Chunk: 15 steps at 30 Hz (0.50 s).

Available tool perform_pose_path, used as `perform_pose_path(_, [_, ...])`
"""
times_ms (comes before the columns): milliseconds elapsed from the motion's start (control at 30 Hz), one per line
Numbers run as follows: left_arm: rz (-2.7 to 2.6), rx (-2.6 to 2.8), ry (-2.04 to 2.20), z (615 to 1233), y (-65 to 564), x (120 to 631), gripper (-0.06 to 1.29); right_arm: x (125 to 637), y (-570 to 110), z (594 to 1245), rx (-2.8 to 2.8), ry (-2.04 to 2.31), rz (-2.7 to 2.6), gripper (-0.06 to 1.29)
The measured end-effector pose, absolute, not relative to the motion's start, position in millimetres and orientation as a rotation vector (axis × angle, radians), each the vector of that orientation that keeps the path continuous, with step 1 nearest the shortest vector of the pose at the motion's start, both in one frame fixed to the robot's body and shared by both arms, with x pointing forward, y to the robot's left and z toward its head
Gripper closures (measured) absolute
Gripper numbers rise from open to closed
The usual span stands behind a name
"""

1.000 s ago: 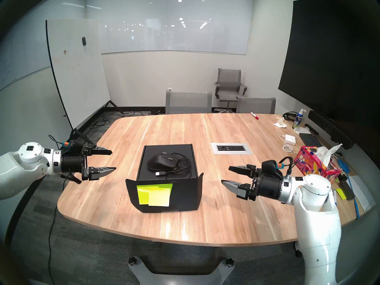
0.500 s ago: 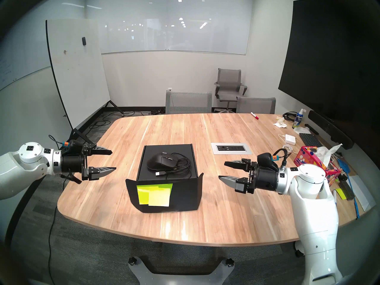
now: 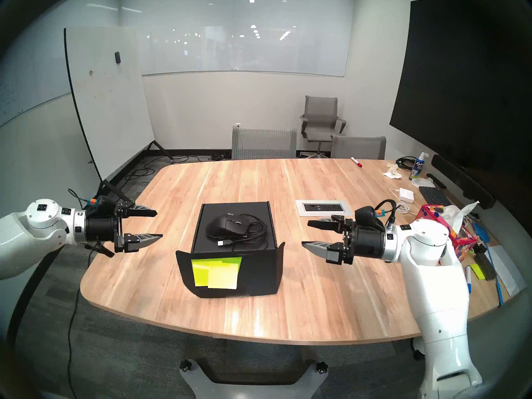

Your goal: Open the box and place the mouse inside

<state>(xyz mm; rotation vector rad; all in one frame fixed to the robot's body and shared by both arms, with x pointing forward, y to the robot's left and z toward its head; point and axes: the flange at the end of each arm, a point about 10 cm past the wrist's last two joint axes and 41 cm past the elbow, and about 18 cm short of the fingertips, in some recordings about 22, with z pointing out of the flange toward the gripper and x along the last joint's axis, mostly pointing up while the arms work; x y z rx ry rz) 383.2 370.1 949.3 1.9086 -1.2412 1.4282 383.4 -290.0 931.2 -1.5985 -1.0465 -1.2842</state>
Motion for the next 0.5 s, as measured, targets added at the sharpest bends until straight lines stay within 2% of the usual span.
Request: perform_pose_path(500, [1.428, 1.909, -1.241, 949.4, 370.1, 383.2, 0.0, 400.1, -275.1, 939.3, -1.53, -1.083, -1.241, 0.01])
